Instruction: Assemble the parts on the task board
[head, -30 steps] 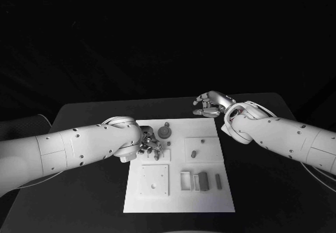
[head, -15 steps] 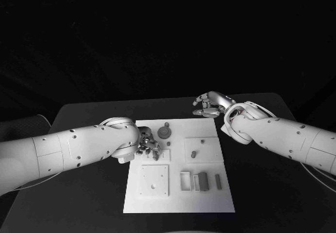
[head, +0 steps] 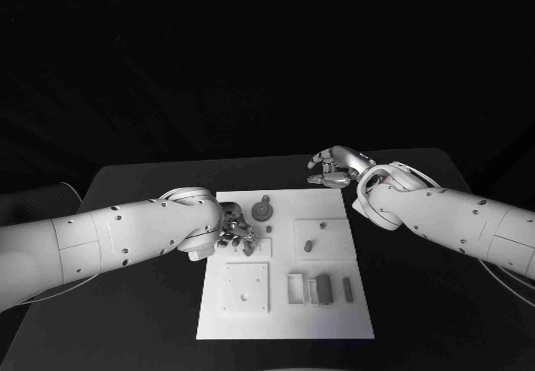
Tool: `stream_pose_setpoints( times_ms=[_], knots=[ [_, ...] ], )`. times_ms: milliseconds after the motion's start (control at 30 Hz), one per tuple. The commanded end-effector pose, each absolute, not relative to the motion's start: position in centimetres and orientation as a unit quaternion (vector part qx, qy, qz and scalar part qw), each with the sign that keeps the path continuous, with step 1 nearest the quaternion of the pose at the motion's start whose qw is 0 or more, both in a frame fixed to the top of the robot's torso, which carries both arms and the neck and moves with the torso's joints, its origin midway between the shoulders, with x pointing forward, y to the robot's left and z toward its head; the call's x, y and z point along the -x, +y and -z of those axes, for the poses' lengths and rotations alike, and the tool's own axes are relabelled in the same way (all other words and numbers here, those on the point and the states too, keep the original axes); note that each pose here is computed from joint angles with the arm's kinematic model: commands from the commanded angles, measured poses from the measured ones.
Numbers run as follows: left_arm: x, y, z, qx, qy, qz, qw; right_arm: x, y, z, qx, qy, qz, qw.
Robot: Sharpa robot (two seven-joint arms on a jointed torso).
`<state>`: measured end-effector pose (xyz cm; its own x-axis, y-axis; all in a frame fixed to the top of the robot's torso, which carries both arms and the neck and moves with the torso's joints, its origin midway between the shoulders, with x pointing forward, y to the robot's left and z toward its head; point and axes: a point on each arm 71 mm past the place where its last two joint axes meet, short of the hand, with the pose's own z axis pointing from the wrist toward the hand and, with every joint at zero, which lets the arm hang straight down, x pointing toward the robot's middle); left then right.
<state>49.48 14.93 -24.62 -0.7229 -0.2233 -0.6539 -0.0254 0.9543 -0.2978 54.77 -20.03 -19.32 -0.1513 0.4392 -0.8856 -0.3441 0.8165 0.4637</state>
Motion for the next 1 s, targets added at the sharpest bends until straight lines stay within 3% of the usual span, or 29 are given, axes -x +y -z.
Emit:
stream_pose_setpoints(
  times_ms=[33,1000],
  knots=[
    [-49.39,14.68,24.67,0.066,0.92,0.145,0.357,-54.7,-19.92,19.38,-0.028,0.699,-0.302,0.648],
    [-49.12,14.39,24.6,0.063,0.92,0.152,0.357,-54.7,-19.84,19.47,-0.028,0.7,-0.303,0.647]
  ],
)
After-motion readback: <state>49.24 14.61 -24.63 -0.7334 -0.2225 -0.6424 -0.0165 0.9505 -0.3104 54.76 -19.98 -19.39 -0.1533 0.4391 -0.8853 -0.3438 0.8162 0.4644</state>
